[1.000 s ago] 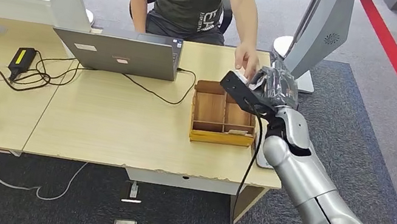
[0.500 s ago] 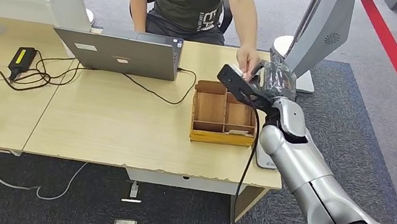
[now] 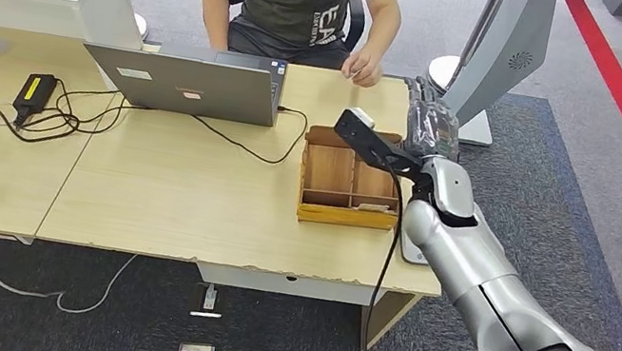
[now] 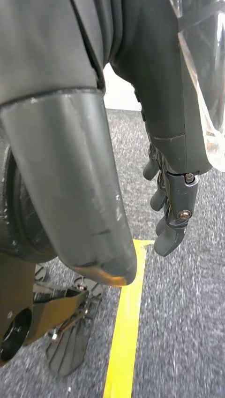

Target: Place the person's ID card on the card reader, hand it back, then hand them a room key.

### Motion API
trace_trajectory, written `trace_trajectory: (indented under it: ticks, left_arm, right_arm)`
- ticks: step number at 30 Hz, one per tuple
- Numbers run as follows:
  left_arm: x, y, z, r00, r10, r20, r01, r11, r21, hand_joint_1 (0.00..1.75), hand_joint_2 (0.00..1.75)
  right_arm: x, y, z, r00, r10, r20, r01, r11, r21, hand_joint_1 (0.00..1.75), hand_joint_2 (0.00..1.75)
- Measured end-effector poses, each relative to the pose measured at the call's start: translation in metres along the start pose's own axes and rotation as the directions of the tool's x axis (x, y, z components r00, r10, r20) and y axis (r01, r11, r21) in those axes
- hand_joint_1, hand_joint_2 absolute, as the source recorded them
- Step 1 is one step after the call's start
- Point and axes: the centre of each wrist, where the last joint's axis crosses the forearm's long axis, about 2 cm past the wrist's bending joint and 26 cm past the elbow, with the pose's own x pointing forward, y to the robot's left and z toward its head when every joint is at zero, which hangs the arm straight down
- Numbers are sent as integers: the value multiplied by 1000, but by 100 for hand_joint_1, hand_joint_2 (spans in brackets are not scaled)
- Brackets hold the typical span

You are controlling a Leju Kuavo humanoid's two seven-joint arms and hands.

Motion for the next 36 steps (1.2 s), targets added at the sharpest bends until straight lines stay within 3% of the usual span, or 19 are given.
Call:
trace_trajectory:
  ticks: [6,15,19,24,29,32,36]
  left_arm:
    - [0,1,0,999,13,-39,-12,1000,23,0,0]
    - [-4,2,0,999,29,-19,-28,999,32,0,0]
    - [-5,3,-1,999,30,16,-31,999,35,0,0]
    - [-5,3,-1,999,37,33,-39,998,48,0,0]
    - [-5,4,-1,997,67,30,-69,995,77,0,0]
    - [-4,3,-1,997,72,23,-74,994,82,0,0]
    - [-4,3,0,997,76,3,-76,993,87,0,0]
  right_arm:
    - [-5,17,20,996,-89,8,88,995,53,0,0]
    - [-35,28,78,983,-182,9,181,982,45,0,0]
    - [-43,21,105,981,-184,67,187,982,-40,0,175]
    - [-41,15,130,981,-143,130,162,976,-146,0,175]
    - [-37,21,148,988,48,147,-15,977,-214,0,175]
    - [-36,28,155,977,154,148,-122,971,-205,0,175]
    - [-29,36,160,967,192,166,-167,974,-151,0,175]
